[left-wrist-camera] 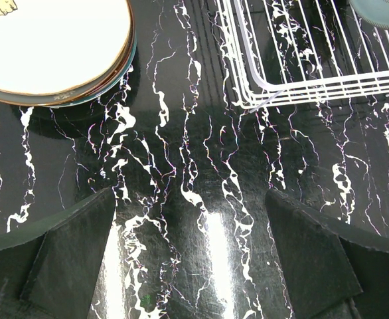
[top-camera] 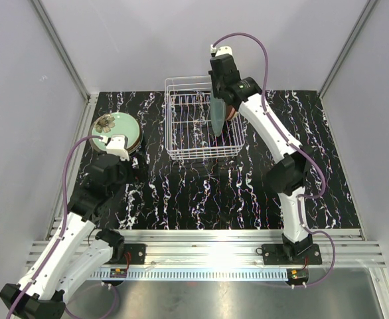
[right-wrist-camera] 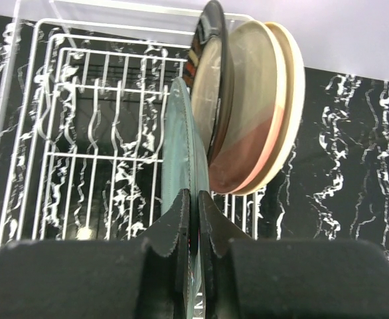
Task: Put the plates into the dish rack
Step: Insert the plate into the dish rack
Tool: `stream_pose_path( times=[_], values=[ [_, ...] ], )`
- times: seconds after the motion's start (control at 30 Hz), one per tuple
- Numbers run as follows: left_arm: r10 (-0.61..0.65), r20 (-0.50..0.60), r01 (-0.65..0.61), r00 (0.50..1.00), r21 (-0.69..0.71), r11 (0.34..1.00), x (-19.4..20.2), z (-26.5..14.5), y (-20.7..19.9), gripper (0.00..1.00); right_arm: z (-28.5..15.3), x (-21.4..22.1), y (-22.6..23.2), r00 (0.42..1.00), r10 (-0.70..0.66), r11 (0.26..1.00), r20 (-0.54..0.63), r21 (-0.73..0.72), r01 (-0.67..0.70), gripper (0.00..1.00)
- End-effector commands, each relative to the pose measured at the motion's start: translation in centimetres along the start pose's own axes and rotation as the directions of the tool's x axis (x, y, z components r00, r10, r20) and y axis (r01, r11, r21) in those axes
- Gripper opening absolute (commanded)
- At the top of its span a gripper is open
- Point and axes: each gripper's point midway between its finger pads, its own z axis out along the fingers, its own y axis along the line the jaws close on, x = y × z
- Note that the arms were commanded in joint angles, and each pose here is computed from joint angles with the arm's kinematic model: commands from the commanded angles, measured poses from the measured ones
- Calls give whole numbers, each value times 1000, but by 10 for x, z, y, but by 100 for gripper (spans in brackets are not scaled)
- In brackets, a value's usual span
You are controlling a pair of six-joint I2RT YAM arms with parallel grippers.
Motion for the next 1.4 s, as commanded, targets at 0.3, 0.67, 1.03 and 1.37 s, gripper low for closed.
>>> stream_pose_path(
  times=[0.3, 0.67, 1.03, 1.37],
  values=[
    [-10, 63, 8, 998, 37, 999, -23, -4, -8, 99, -8, -77, -11, 959, 90, 991, 268, 75, -114, 0],
    [-11, 60, 8, 998, 44, 999, -22, -3, -10, 99, 21, -87, -1, 935, 91, 989, 343, 80, -126, 0],
    [-7, 50, 5, 999, 47, 999, -20, -1, -11, 99, 49, -86, -3, 919, 110, 985, 379, 80, -151, 0],
    [-4, 44, 2, 999, 46, 999, -20, 0, -11, 99, 63, -84, -7, 908, 161, 981, 388, 36, -190, 0]
  ],
)
